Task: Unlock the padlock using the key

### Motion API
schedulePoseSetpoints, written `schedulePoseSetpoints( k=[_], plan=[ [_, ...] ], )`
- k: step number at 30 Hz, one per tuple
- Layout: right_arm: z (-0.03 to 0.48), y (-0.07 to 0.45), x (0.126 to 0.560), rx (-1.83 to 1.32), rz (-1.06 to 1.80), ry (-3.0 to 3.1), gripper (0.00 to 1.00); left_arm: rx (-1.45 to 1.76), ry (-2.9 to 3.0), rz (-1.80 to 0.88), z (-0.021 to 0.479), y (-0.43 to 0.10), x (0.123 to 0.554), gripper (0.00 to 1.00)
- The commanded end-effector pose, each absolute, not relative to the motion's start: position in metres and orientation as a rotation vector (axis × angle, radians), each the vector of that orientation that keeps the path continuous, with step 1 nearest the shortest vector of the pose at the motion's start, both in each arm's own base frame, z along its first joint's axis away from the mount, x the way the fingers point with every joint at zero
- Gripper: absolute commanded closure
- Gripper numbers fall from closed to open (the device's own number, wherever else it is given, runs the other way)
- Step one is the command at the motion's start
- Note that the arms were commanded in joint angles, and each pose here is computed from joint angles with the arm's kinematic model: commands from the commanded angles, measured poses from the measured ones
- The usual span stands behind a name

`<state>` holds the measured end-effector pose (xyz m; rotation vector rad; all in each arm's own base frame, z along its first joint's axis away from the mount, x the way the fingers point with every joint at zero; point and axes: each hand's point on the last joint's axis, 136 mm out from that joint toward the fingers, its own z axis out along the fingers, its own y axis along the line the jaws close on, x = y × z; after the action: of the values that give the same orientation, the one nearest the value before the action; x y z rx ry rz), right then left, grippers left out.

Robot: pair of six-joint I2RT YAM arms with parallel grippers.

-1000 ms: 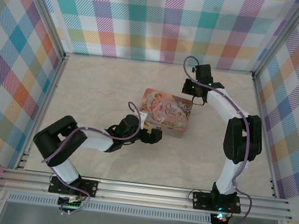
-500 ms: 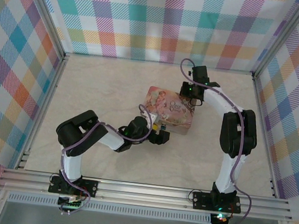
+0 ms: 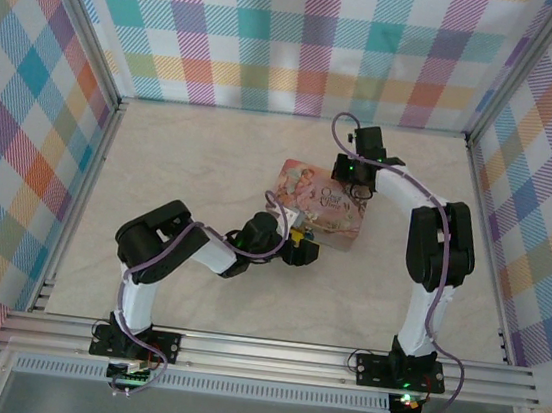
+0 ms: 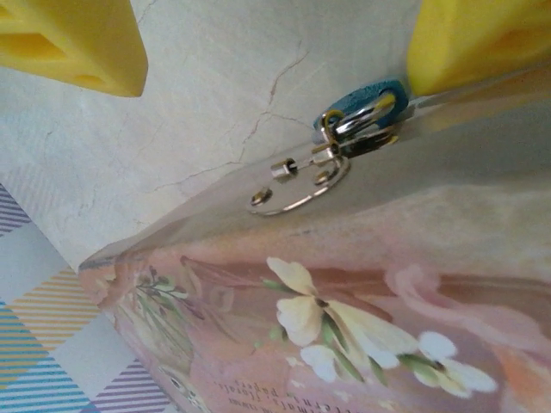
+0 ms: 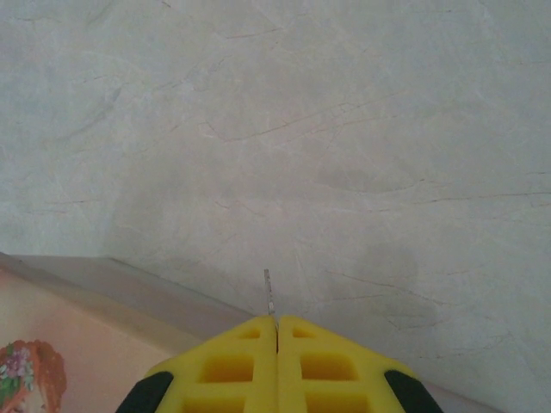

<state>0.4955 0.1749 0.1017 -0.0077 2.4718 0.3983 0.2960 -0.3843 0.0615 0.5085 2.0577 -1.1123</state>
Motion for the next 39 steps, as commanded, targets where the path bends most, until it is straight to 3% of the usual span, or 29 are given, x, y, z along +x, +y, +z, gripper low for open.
schedulePoseSetpoints(
  k=[1,11,13,14,20,33,37,39],
  plan=[
    [0.083,0.185,0.469,-0.044,0.430,2.567,1.00,0.586,1.914,-1.233,0.094,-0.410,0.291,0.24],
    [0.086,0.187,0.467,-0.043,0.441,2.560,1.00,0.553,1.905,-1.299,0.094,-0.416,0.292,0.31],
    [0.085,0.187,0.466,-0.043,0.441,2.562,1.00,0.563,1.901,-1.345,0.095,-0.421,0.289,0.43],
    [0.085,0.187,0.466,-0.042,0.440,2.562,1.00,0.572,1.898,-1.364,0.096,-0.423,0.287,0.44],
    [0.085,0.187,0.465,-0.043,0.442,2.563,1.00,0.527,1.913,-1.361,0.093,-0.421,0.290,0.35],
    [0.085,0.191,0.463,-0.039,0.454,2.565,1.00,0.351,1.914,-1.277,0.083,-0.423,0.307,0.27],
    [0.084,0.191,0.461,-0.043,0.449,2.567,1.00,0.320,1.869,-1.286,0.087,-0.415,0.307,0.27],
    [0.084,0.190,0.460,-0.042,0.449,2.566,1.00,0.323,1.842,-1.327,0.094,-0.414,0.305,0.32]
  ],
)
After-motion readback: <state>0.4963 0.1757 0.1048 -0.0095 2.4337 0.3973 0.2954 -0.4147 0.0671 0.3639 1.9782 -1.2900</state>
